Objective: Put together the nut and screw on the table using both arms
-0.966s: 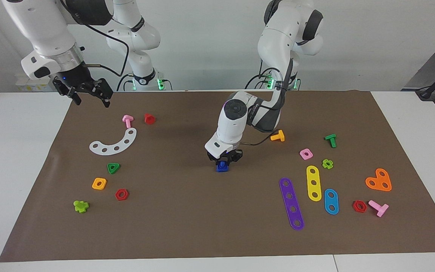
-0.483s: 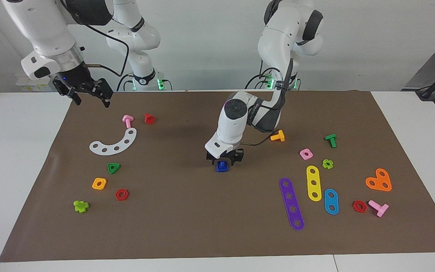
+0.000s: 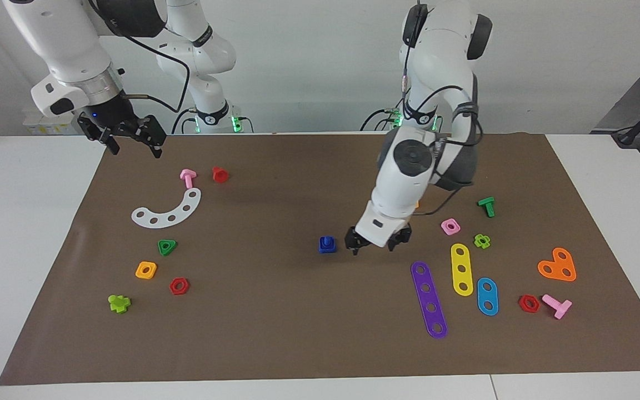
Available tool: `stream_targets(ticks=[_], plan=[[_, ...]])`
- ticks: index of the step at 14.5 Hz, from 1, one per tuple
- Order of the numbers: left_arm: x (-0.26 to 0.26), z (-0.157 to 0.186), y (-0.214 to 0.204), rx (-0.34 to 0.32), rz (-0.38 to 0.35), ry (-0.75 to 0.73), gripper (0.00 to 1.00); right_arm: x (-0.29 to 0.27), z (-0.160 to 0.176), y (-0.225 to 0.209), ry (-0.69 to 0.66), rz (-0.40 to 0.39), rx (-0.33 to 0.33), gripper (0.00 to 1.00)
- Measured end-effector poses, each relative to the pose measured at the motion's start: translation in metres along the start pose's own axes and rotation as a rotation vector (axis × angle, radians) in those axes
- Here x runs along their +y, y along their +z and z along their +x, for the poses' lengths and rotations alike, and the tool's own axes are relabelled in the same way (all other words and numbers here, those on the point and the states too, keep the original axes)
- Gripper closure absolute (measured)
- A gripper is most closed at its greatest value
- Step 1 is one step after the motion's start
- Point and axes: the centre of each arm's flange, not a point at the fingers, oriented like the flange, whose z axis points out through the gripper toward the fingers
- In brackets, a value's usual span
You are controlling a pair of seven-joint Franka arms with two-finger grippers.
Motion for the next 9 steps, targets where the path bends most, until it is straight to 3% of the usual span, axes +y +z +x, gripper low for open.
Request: stream_targets(ticks=[2, 4, 7, 9], plan=[[-0.074, 0.029, -0.046, 0.033, -0.007, -0.047, 0.0, 0.0, 0.0, 0.0, 0.0, 0.0, 0.0, 0.0], [-0.138, 0.04, -0.08, 0.025, 0.005, -0.031, 0.0, 0.0, 0.0, 0.0, 0.0, 0.0, 0.0, 0.0], [-0.208, 0.037, -0.108, -0.007, 0.04, 0.043, 0.0, 0.0, 0.0, 0.0, 0.0, 0.0, 0.0, 0.0], [-0.222, 0.025, -0.117, -0.034, 0.103, 0.076, 0.0, 0.0, 0.0, 0.0, 0.0, 0.0, 0.0, 0.0]])
